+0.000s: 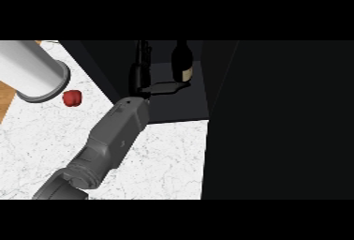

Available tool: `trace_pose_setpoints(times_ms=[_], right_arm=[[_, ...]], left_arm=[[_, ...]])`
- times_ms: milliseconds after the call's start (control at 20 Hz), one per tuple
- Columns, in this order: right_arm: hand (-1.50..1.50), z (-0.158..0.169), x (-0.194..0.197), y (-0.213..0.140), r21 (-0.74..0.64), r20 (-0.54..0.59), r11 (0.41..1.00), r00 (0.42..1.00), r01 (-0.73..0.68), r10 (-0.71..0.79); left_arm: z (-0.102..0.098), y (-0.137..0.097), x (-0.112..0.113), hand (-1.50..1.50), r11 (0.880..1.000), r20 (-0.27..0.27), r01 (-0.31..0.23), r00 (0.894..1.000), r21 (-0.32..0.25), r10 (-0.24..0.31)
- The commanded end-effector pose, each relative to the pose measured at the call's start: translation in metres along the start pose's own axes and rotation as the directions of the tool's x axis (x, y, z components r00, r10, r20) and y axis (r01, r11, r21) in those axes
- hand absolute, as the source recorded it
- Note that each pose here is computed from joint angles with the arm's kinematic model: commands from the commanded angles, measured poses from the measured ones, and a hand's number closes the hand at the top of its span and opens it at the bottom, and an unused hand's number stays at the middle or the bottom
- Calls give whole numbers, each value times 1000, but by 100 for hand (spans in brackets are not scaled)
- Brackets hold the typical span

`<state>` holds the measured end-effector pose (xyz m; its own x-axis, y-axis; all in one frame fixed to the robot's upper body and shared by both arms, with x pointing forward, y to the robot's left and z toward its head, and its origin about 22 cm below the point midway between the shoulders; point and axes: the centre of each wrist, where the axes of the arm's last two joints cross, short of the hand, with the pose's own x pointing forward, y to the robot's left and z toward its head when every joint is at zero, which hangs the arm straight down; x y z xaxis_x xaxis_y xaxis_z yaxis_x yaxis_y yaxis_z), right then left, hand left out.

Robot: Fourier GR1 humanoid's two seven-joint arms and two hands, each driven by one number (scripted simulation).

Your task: Pick up the wine, place it into the cabinet and close the cabinet

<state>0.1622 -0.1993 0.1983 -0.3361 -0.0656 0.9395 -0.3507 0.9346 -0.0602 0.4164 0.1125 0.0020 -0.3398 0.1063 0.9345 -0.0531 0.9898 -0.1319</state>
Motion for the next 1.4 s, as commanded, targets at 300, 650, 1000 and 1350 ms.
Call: trace_pose_setpoints(times_ms=[300, 650, 1000, 1350], right_arm=[[-150, 12, 10, 0, -4, 16, 1000, 1000, 3, -3], [-150, 20, 17, -2, -50, -14, 999, 1000, -9, 8], [-150, 24, 14, -8, -82, 15, 996, 999, -27, 28], [-150, 21, 26, -1, -72, 16, 997, 999, -32, 33]], left_arm=[[44, 13, -25, -150, 998, -59, -48, 997, 35, 50], [94, -28, -9, -150, 999, -78, -36, 996, -3, 35], [140, -55, 27, -150, 997, -25, -60, 998, -44, 59], [182, -55, 44, -150, 993, 7, -114, 993, -15, 114]])
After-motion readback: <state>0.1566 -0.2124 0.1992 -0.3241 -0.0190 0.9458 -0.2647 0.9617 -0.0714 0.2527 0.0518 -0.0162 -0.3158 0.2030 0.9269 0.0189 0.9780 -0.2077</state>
